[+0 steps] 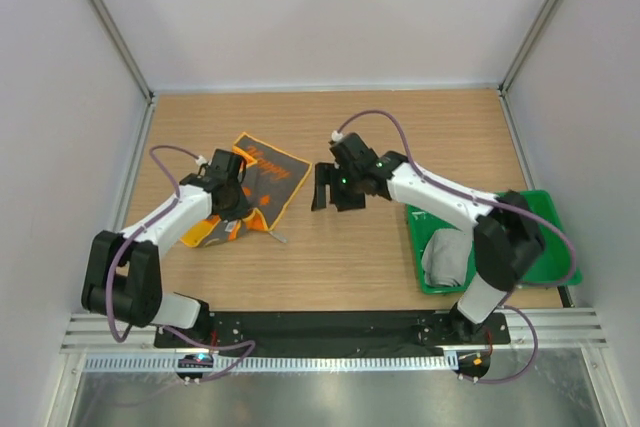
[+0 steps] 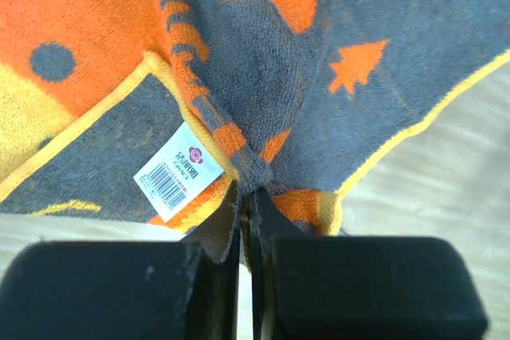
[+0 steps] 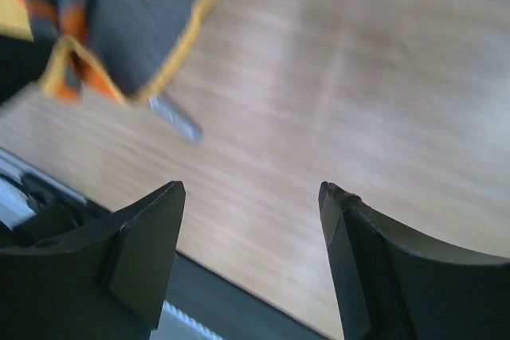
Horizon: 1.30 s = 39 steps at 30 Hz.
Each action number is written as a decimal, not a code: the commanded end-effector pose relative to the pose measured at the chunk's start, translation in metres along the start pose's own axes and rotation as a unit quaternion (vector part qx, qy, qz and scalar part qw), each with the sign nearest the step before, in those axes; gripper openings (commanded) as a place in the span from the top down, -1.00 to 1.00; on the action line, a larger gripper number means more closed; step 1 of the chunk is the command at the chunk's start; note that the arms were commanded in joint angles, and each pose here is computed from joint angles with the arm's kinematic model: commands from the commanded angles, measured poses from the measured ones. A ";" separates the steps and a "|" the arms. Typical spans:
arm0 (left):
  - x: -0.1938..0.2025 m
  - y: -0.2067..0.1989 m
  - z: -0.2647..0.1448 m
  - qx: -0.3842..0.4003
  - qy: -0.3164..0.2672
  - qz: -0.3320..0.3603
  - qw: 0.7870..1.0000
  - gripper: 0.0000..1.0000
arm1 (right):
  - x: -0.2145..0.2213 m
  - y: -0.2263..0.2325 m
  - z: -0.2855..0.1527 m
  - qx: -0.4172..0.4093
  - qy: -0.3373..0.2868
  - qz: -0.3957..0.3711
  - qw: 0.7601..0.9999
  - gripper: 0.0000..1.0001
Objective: Roll the towels
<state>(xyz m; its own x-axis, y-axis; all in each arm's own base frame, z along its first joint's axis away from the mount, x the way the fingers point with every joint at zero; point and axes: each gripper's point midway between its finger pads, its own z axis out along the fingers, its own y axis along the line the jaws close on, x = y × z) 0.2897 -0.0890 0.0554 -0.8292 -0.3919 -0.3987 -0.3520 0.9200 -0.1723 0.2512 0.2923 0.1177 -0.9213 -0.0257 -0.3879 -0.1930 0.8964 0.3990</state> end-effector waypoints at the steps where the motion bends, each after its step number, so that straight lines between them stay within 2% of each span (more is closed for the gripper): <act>1: 0.018 0.000 -0.014 0.014 -0.005 -0.001 1.000 0.96 | -0.050 0.025 0.037 -0.065 -0.003 0.016 0.998 -0.50; 4: 0.036 0.003 -0.019 0.027 -0.001 0.002 1.000 0.96 | -0.060 0.018 0.076 -0.049 0.020 0.034 0.998 -0.47; 8: 0.049 0.014 -0.023 0.031 -0.006 -0.005 0.999 0.93 | -0.085 0.020 0.104 -0.037 0.016 0.040 0.998 -0.46; 18: 0.050 0.021 -0.033 0.035 -0.026 -0.015 0.999 0.82 | -0.074 -0.008 0.150 0.015 0.055 0.031 0.998 -0.42; 27: 0.050 0.021 -0.034 0.038 -0.029 -0.013 0.999 0.83 | -0.057 -0.016 0.171 0.012 0.079 0.037 0.996 0.15; 31: 0.049 0.022 -0.034 0.035 -0.029 -0.012 0.999 0.83 | -0.055 -0.014 0.179 0.003 0.083 0.040 0.996 0.68; 34: 0.050 0.022 -0.033 0.032 -0.028 -0.011 0.999 0.81 | -0.054 -0.015 0.183 -0.001 0.080 0.043 0.996 0.98; 37: 0.050 0.021 -0.033 0.035 -0.028 -0.010 0.999 0.63 | -0.061 -0.014 0.181 -0.009 0.064 0.046 0.997 0.98; 38: 0.050 0.021 -0.033 0.035 -0.028 -0.009 0.999 0.53 | -0.058 -0.019 0.179 -0.007 0.064 0.055 0.996 0.98; 39: 0.049 0.021 -0.034 0.037 -0.031 -0.009 0.999 0.35 | -0.066 -0.020 0.172 -0.010 0.052 0.059 0.997 0.98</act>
<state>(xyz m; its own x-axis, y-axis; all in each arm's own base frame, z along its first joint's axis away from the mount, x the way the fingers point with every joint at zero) 0.2244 -0.0894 0.0577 -0.8049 -0.4112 -0.4279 -0.3369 0.9102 -0.2410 0.3793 0.3741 0.0189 -0.9603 0.0148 -0.2785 -0.1342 0.8508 0.5080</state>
